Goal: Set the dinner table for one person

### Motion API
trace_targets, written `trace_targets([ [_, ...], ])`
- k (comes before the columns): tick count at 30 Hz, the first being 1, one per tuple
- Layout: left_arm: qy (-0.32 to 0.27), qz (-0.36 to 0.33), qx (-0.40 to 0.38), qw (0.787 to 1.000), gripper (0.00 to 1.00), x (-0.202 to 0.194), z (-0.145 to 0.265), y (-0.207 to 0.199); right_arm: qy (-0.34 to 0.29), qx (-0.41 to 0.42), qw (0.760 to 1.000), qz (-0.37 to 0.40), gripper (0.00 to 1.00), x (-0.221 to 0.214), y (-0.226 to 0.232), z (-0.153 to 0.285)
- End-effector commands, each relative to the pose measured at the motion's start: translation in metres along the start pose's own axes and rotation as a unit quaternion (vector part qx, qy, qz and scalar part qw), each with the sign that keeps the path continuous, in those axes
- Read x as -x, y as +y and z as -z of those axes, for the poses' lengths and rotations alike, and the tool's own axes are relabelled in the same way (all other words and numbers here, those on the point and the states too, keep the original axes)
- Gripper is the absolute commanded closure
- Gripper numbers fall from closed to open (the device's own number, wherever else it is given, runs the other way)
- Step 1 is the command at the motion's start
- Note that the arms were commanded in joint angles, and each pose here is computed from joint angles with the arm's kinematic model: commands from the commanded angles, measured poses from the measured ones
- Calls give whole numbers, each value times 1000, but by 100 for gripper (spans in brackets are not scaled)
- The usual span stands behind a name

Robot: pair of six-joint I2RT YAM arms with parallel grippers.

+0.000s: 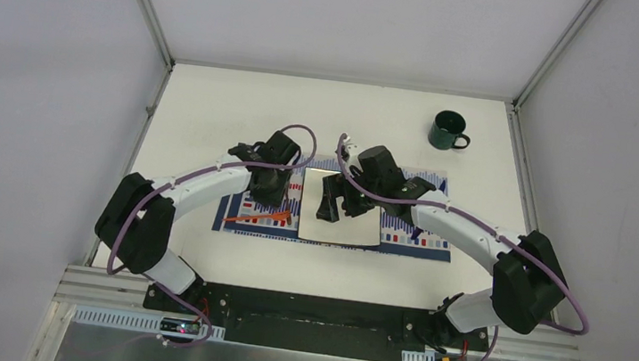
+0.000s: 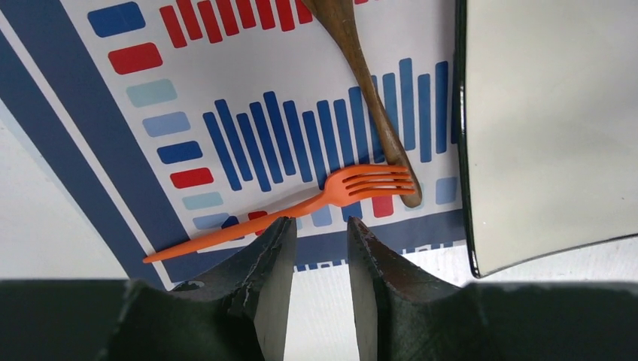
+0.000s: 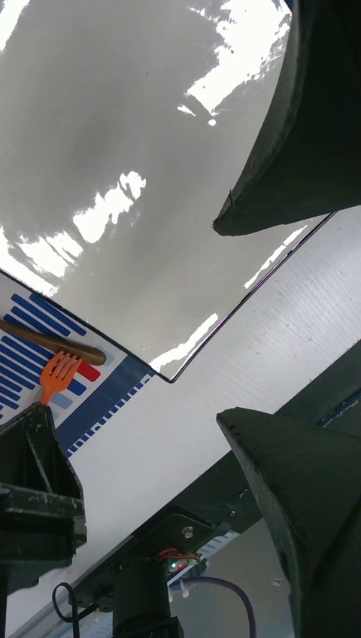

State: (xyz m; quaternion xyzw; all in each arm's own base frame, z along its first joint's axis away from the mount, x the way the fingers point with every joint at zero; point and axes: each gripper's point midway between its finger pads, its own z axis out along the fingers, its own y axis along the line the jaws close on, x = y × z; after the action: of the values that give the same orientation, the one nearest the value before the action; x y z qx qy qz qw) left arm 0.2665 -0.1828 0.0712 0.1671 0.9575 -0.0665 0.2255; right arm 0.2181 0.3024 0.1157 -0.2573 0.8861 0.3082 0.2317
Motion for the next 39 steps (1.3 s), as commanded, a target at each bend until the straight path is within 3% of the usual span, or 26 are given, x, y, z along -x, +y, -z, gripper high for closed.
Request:
trace_targets([
  [1,5,18,-1,1000,66,-5,-17,2,-39,25,999,12,11,17,15,13],
  [5,6,24,-34,999,63,-11,-21,-8,-36,24,999,12,11,14,14,12],
  [8,-6,30,-42,999,54,-10,-16,-10,-33,26,999,12,11,13,14,10],
  [39,5,18,-2,1000,59,-4,-25,6,-23,31,999,19,11,6,16,5],
])
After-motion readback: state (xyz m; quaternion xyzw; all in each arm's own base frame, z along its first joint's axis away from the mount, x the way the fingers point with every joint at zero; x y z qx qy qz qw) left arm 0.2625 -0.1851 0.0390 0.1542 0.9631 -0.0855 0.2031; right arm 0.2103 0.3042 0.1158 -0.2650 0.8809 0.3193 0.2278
